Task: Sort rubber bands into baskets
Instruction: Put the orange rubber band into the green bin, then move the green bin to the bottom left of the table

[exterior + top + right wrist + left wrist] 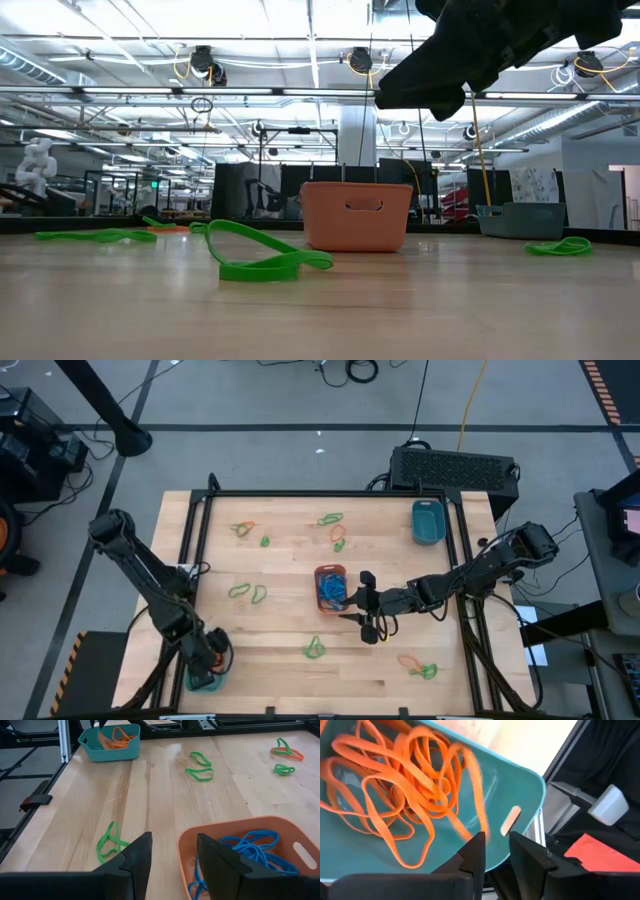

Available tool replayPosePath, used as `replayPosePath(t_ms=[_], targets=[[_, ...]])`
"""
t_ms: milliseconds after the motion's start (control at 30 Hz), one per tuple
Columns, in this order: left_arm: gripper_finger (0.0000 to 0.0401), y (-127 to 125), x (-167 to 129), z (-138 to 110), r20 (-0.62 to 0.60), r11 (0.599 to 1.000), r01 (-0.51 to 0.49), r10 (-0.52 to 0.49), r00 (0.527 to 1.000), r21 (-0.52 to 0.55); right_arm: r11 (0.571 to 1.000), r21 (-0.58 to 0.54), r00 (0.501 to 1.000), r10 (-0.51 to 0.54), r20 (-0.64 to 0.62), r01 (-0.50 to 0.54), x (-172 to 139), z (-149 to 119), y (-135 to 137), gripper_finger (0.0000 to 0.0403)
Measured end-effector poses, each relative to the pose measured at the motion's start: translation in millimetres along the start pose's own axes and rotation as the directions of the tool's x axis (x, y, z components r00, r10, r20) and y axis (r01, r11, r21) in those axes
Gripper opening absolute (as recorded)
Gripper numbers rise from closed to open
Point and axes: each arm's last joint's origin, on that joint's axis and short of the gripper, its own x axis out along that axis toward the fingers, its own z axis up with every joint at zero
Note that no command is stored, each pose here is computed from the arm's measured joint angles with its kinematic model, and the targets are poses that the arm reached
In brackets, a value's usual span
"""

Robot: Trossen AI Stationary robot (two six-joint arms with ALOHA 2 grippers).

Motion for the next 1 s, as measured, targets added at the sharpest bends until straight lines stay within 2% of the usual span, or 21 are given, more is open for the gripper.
replayPosePath(t_ms=[100, 267, 333, 433, 600, 700, 767, 900, 1000], targets=[[0.0093, 0, -4, 1, 0.007, 1.000, 0.013, -0.012, 1.000, -0.007, 1.000, -0.002, 1.000, -0.002, -0.008, 0.002, 0, -1, 0, 0.0148], [0.0093, 6, -7, 6, 0.019, 1.000, -0.022, 0.022, 1.000, -0.004, 1.000, -0.005, 1.000, -0.004, -0.015, 0.004, 0, -1, 0, 0.0148], [0.0093, 10, -9, 11, 0.091, 0.997, -0.072, 0.068, 0.994, 0.032, 1.000, -0.005, 1.000, -0.004, -0.015, 0.004, 0, -1, 0, 0.0148], [0.0093, 20, -15, 26, 0.238, 0.979, -0.189, 0.165, 0.957, 0.079, 1.000, -0.005, 1.000, -0.004, -0.015, 0.004, 0, -1, 0, 0.0148], [0.0093, 35, -30, 53, 0.317, 0.945, -0.291, 0.233, 0.919, 0.150, 1.000, -0.006, 1.000, -0.006, -0.015, 0.005, 0, -1, -1, 0.0148], [0.0093, 44, -41, 71, 0.385, 0.932, -0.332, 0.256, 0.887, 0.146, 1.000, -0.014, 1.000, -0.007, -0.015, 0.006, 0, -1, -1, 0.0148], [0.0093, 49, -47, 80, 0.385, 0.941, -0.315, 0.247, 0.889, 0.122, 1.000, -0.015, 1.000, -0.007, -0.018, 0.007, 0, -2, -1, 0.0148], [0.0093, 53, -51, 84, 0.274, 0.970, -0.213, 0.173, 0.946, 0.121, 1.000, -0.021, 0.999, -0.013, -0.038, 0.012, 0, -4, -2, 0.0148], [0.0093, 54, -51, 83, 0.261, 0.971, -0.211, 0.175, 0.949, 0.113, 1.000, -0.026, 0.998, -0.017, -0.053, 0.016, 0, -5, -2, 0.0148]])
